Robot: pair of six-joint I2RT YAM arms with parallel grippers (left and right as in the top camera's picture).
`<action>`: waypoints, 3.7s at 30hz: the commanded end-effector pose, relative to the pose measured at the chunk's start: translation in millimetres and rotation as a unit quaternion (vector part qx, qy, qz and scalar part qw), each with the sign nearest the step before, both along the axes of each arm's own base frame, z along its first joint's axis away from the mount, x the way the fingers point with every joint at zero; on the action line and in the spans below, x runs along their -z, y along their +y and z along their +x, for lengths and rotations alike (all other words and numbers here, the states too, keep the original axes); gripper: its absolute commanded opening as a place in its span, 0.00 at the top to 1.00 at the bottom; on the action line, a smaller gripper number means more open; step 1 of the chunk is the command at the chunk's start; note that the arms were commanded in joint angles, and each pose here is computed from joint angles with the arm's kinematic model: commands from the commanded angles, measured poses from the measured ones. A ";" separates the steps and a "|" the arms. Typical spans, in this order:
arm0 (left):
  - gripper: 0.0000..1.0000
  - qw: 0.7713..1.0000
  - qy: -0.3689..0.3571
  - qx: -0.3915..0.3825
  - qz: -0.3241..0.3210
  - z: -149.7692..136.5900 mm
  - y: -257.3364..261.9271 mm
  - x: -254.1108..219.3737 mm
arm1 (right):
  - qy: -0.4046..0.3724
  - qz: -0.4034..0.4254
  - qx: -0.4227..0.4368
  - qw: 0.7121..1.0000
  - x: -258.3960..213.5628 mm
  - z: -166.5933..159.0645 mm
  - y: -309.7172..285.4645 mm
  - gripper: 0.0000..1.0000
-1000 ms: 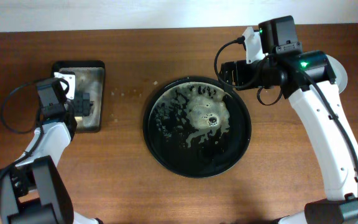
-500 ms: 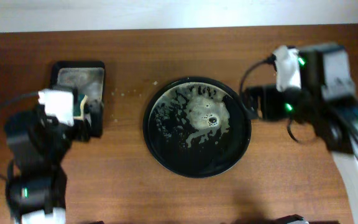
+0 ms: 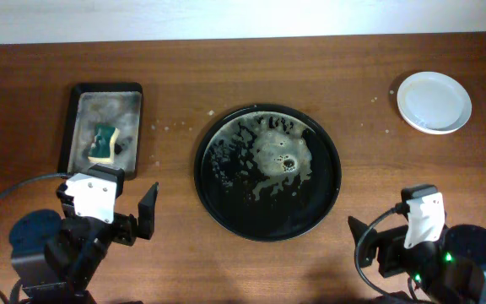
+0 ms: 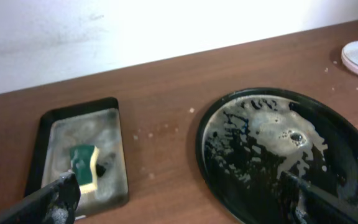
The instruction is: Clean dirty plates on tray and stack at the side
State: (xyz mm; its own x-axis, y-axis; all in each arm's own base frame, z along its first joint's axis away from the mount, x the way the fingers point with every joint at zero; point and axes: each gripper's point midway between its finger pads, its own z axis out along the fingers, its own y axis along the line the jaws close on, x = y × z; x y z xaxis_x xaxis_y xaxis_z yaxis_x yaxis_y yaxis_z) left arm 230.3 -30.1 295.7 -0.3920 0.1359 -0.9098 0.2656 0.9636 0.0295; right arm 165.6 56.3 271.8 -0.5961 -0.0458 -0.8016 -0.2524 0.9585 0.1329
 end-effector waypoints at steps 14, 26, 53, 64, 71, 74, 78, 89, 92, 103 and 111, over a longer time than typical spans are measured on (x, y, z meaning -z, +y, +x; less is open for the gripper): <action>0.01 0.999 0.046 0.001 0.000 -10.5 -1.0 20.2 | 0.012 -0.008 0.002 1.000 8.0 -2.6 -1.9 0.01; 0.01 0.999 0.053 0.001 -0.001 -12.2 -1.2 22.9 | -0.087 -0.069 0.044 0.993 35.4 12.5 -29.0 0.01; 0.01 0.998 0.064 0.001 -0.002 -15.2 -1.6 27.5 | -0.193 -0.035 0.037 0.980 135.6 61.1 -18.0 0.01; 0.01 0.998 0.065 0.001 -0.002 -15.2 -1.6 27.5 | -0.193 -0.035 0.037 0.980 135.6 61.1 -18.0 0.01; 0.01 0.998 0.060 0.003 0.001 -20.7 -3.2 26.3 | -0.193 -0.035 0.037 0.980 135.6 61.1 -18.0 0.01; 0.01 1.000 0.021 -0.011 0.014 -23.8 1.5 20.3 | -0.193 -0.035 0.037 0.980 135.6 61.1 -18.0 0.01; 0.01 0.997 -0.073 -0.017 0.022 -15.9 4.3 28.4 | -0.193 -0.035 0.037 0.980 135.6 61.1 -18.0 0.01; 0.01 0.983 -0.181 0.018 -0.008 4.3 -8.1 122.2 | -0.193 -0.035 0.037 0.980 135.6 61.1 -18.0 0.01; 0.01 0.983 -0.185 0.019 -0.007 8.0 -8.1 131.7 | -0.193 -0.035 0.037 0.980 135.6 61.1 -18.0 0.01; 0.00 0.982 -0.187 0.014 -0.006 8.7 -6.3 131.6 | -0.193 -0.035 0.037 0.980 135.6 61.1 -18.0 0.01; 0.01 0.982 -0.187 0.014 -0.006 8.7 -6.3 131.6 | -0.193 -0.035 0.037 0.980 135.6 61.1 -18.0 0.01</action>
State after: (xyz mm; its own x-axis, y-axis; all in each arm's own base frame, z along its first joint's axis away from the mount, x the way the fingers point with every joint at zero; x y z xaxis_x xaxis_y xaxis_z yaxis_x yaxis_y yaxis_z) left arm 239.2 -35.8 166.8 -0.0265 0.1427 -0.9894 0.2604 0.9566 0.1310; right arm 226.6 38.6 137.0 -0.2572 -0.0795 -0.9631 -0.2002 0.9794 -0.0274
